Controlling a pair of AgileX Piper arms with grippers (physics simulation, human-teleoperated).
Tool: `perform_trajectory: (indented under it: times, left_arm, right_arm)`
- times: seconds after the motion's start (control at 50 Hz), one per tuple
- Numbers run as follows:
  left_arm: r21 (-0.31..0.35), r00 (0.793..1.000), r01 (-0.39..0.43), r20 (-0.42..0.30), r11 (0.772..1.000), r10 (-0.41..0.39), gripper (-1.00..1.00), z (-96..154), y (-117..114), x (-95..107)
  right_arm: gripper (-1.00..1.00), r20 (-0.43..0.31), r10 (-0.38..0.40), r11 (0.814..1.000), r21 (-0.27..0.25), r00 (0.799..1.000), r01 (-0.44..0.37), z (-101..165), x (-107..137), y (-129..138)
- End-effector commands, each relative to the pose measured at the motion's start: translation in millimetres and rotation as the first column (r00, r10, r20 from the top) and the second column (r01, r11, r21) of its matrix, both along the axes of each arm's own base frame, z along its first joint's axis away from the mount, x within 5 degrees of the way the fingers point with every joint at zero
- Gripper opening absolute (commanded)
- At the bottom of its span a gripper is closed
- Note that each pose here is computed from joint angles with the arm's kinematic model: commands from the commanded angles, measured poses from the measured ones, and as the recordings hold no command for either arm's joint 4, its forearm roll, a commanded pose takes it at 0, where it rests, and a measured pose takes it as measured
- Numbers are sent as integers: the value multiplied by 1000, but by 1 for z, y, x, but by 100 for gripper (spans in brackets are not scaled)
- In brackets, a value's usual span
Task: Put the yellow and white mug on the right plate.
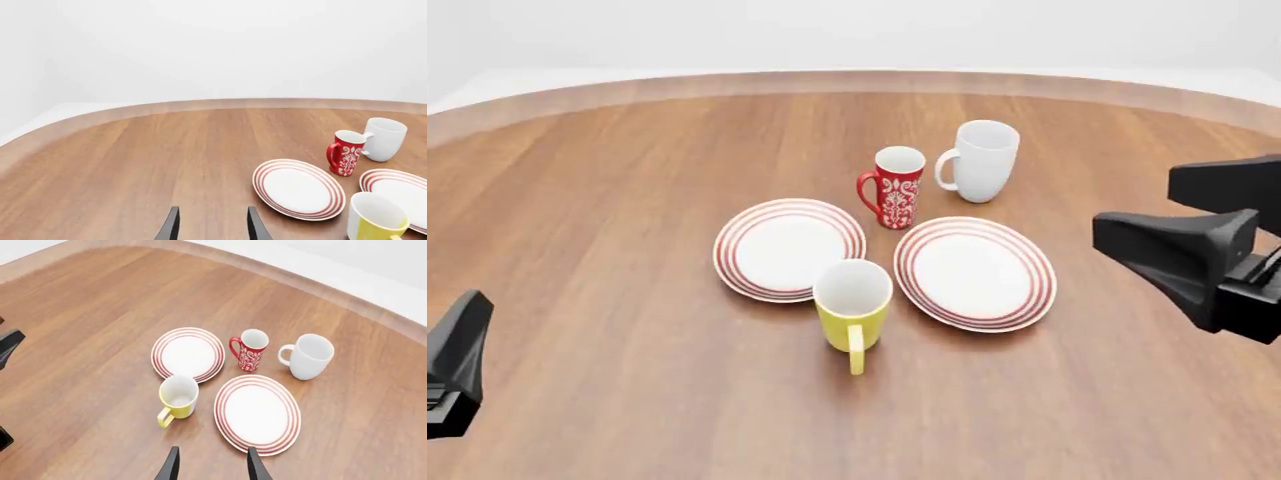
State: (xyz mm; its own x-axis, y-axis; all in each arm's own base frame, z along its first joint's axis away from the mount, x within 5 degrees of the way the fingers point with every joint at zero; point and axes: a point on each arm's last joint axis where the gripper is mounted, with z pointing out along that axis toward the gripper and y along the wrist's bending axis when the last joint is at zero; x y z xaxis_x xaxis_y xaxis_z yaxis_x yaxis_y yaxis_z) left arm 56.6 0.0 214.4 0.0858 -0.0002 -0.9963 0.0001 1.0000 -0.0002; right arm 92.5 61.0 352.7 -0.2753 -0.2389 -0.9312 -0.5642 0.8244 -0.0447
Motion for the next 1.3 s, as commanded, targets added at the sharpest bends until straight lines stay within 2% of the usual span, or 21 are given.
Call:
perform_trajectory:
  times: [0.02, 0.06, 0.32, 0.36, 0.46, 0.52, 0.64, 0.92, 0.98, 1.04, 1.06, 1.18, 1.3]
  left_arm:
    - [0, 1000, 0, 0, 1000, 0, 100, 0, 0, 0]
    - [0, 1000, 0, 0, 1000, 0, 100, 0, 0, 0]
    - [0, 1000, 0, 0, 1000, 0, 100, 0, 0, 0]
    - [1, 1000, 0, 0, 1000, 0, 100, 0, 0, 0]
    - [0, 1000, 0, 0, 1000, 0, 100, 0, 0, 0]
    - [0, 1000, 0, 0, 1000, 0, 100, 0, 0, 0]
    - [0, 1000, 0, 0, 1000, 0, 100, 0, 0, 0]
    - [0, 1000, 0, 0, 1000, 0, 100, 0, 0, 0]
    - [0, 1000, 0, 0, 1000, 0, 100, 0, 0, 0]
    - [0, 1000, 0, 0, 1000, 0, 100, 0, 0, 0]
    - [0, 1000, 0, 0, 1000, 0, 100, 0, 0, 0]
    - [0, 1000, 0, 0, 1000, 0, 100, 0, 0, 0]
    - [0, 1000, 0, 0, 1000, 0, 100, 0, 0, 0]
  right_arm:
    - [100, 13, 9, 1000, 8, 1000, -9, 2, 8, 7]
    - [100, 12, 1, 1000, 21, 1000, -1, 2, 10, 7]
    - [100, 12, 1, 1000, 21, 1000, -1, 2, 10, 7]
    - [100, -21, -17, 999, 33, 1000, 18, 0, 14, 9]
    - [100, -98, -60, 998, 15, 993, 61, -12, 25, 11]
    - [100, -142, -69, 997, 31, 988, 74, -11, 28, 14]
    - [100, -141, -38, 999, 10, 989, 40, -8, 32, 21]
    - [100, -219, -23, 1000, -3, 976, 23, -8, 43, 36]
    - [100, -266, -24, 1000, 8, 964, 27, -12, 44, 41]
    - [100, -263, -11, 1000, 0, 965, 11, -10, 42, 42]
    - [100, -282, -11, 1000, 5, 959, 13, -10, 43, 44]
    - [100, -295, 10, 1000, 20, 955, -4, -6, 42, 50]
    - [100, -313, -1, 999, 45, 950, 16, -10, 44, 53]
